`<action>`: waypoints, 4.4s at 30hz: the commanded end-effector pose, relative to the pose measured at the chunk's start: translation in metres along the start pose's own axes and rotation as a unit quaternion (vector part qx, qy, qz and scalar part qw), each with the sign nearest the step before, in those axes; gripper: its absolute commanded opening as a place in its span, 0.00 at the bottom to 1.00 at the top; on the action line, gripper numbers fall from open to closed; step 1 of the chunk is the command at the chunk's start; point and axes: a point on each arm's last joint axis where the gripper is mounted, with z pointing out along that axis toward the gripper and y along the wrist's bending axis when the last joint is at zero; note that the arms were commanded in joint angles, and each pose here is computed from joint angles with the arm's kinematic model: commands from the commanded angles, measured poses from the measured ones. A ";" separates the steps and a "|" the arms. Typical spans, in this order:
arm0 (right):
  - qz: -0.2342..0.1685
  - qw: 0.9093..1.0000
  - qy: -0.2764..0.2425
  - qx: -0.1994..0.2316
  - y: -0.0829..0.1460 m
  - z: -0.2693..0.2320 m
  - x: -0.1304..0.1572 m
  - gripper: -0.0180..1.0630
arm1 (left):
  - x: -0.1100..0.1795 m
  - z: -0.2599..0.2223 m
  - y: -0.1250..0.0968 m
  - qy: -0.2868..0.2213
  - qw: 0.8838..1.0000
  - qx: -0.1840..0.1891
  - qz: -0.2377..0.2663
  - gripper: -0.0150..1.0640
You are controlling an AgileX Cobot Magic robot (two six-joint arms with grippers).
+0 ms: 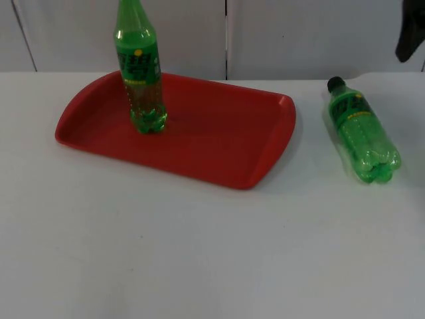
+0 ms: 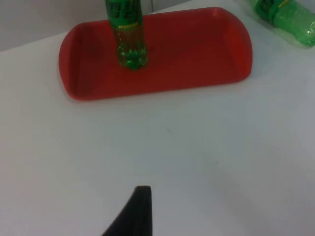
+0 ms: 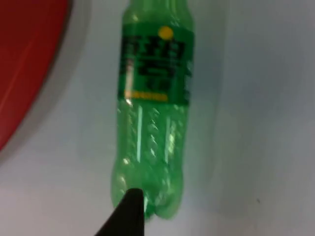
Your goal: Place the bottle upright on the tray.
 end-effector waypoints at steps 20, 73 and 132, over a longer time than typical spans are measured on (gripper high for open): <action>0.008 0.999 0.020 -0.047 0.029 0.128 -0.036 0.97 | 0.001 0.000 0.000 0.001 1.000 0.001 0.001 0.99; 0.061 0.996 -0.026 -0.054 0.032 0.114 -0.046 0.02 | 0.001 0.000 0.000 0.001 1.000 0.001 0.001 0.99; -0.119 0.841 -0.525 -0.046 0.102 -0.130 0.153 0.02 | 0.001 0.000 0.000 0.001 1.000 0.001 0.001 0.99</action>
